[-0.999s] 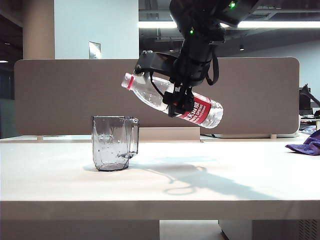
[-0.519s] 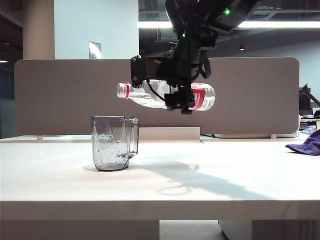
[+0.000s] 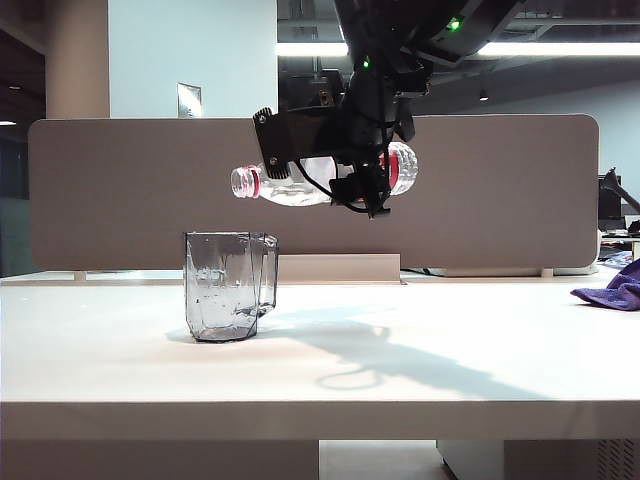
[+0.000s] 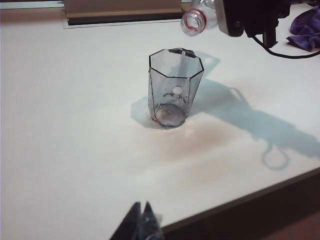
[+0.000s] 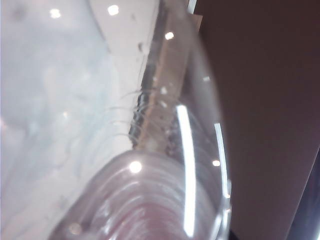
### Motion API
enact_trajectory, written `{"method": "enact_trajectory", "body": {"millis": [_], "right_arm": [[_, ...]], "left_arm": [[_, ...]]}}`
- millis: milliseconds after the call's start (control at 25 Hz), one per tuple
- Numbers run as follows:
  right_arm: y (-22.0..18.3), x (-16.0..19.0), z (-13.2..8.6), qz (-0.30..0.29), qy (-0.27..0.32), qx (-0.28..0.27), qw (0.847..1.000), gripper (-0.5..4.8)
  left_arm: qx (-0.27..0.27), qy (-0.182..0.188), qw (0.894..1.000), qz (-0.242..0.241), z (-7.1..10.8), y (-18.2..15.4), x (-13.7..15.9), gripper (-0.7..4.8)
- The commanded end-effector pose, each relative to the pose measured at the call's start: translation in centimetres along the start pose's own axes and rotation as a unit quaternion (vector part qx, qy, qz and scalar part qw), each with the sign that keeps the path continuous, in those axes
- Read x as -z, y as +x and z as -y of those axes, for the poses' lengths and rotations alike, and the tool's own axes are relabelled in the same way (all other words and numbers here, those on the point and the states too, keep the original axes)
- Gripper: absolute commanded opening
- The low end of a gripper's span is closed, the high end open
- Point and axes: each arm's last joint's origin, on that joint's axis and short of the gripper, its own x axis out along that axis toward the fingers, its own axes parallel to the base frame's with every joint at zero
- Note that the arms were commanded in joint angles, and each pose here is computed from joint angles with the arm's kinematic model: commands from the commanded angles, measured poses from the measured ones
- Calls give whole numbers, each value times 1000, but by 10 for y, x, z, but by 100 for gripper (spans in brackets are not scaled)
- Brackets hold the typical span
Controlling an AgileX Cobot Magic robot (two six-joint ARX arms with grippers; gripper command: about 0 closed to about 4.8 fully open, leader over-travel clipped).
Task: Pick up the mineral water bottle on the table and pour a little water into the mug.
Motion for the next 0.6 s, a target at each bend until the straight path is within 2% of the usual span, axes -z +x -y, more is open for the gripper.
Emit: {"method": "enact_trajectory", "body": {"millis": [40,479,599], "right_arm": [[-1,1,7,1,-13,21,1000,306],[-1,2,9,7,-13,35,999,305],[-1,2,9,9,41,32,999,305]], "left_arm": [[-1,0,1000,6,0,-1,-2,-3],[-1,0,1000,6,0,-1,-2,-3],[-1,0,1000,7,0,-1,-2,-3]]}}
